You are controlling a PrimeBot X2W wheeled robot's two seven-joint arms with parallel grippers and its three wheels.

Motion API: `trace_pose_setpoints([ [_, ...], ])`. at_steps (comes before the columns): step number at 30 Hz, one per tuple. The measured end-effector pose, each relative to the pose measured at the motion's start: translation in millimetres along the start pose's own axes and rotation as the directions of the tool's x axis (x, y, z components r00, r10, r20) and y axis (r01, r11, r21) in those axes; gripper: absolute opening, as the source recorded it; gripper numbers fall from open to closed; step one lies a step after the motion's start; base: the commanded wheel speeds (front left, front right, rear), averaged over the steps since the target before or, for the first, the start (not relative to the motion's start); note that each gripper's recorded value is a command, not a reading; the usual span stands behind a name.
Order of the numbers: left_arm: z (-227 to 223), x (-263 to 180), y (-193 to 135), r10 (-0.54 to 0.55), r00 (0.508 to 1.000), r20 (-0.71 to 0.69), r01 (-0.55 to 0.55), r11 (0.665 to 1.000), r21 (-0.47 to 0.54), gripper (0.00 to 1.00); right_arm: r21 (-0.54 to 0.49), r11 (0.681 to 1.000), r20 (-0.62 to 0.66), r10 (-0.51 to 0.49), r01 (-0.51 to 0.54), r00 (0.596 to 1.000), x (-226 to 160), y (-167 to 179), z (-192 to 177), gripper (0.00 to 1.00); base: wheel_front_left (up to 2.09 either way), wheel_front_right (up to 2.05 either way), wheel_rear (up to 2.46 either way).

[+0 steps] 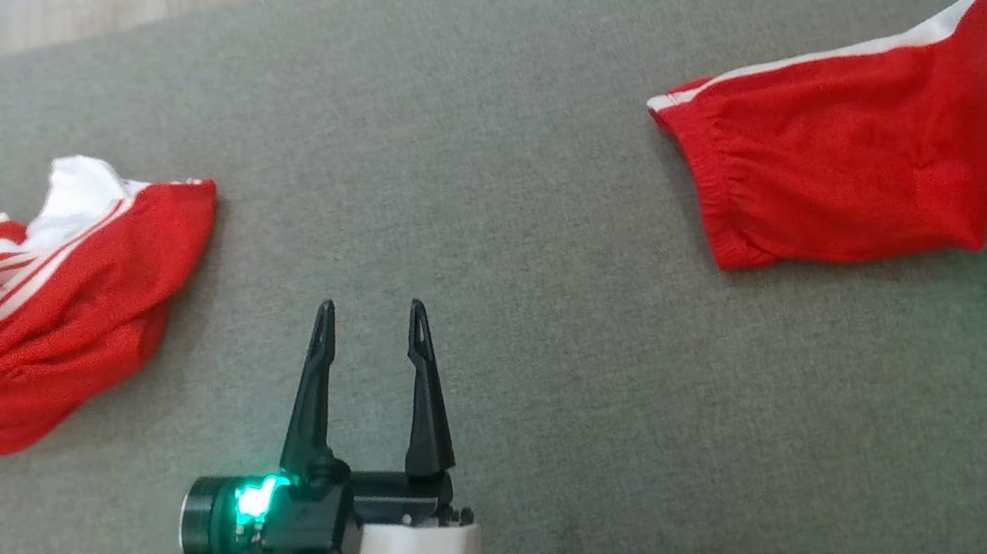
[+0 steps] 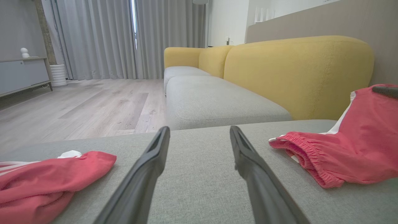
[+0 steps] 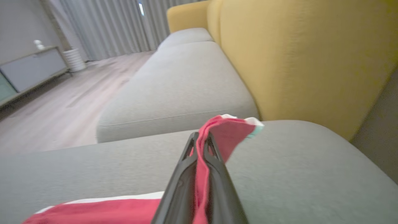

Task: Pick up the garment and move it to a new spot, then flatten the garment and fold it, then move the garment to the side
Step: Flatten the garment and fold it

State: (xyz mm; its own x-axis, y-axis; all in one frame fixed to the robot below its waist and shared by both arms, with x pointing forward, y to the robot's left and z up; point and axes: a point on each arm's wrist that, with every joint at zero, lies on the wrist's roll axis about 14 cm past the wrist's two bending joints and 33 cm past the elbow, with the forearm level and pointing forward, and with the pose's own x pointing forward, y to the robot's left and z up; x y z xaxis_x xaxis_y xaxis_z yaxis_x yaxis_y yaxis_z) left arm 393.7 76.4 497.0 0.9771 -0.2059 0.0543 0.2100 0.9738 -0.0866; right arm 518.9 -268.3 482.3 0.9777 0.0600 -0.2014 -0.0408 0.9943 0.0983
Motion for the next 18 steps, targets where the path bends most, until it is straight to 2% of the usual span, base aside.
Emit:
trace_pose_setpoints([
  [4,4.3,-8.7,3.7,0.016,1.000,0.007,-0.016,1.000,0.005,1.00,0.005,0.990,0.046,0.138,-0.139,0.989,4.9,56.1,11.7,0.00,0.00,0.00,0.00],
  [8,7.3,-15.0,9.2,0.037,0.999,0.013,-0.037,0.999,0.006,1.00,0.017,0.958,0.053,0.286,-0.287,0.957,5.9,121.1,9.6,0.00,0.00,0.00,0.00],
  [13,5.1,-23.6,16.7,0.067,0.998,0.001,-0.067,0.998,0.004,1.00,0.051,0.905,-0.044,0.424,-0.422,0.905,-8.6,189.2,-34.1,0.00,0.00,0.00,0.00],
  [15,5.0,-24.7,18.0,0.072,0.997,0.000,-0.072,0.997,0.005,1.00,0.056,0.896,-0.074,0.445,-0.441,0.893,-13.1,199.5,-45.7,0.00,0.00,0.00,0.00],
  [16,4.9,-25.7,18.9,0.076,0.997,-0.001,-0.076,0.997,0.005,1.00,0.067,0.887,-0.102,0.461,-0.456,0.882,-17.7,208.6,-56.9,0.18,0.00,0.00,0.00],
  [17,4.7,-26.7,19.3,0.078,0.997,-0.002,-0.078,0.997,0.001,1.00,0.075,0.880,-0.121,0.474,-0.468,0.872,-22.0,216.1,-66.3,0.44,0.00,0.00,0.00],
  [18,4.4,-27.9,19.9,0.082,0.997,-0.004,-0.082,0.997,-0.002,1.00,0.086,0.873,-0.136,0.487,-0.480,0.863,-26.4,223.4,-74.2,0.96,0.00,0.00,0.00],
])
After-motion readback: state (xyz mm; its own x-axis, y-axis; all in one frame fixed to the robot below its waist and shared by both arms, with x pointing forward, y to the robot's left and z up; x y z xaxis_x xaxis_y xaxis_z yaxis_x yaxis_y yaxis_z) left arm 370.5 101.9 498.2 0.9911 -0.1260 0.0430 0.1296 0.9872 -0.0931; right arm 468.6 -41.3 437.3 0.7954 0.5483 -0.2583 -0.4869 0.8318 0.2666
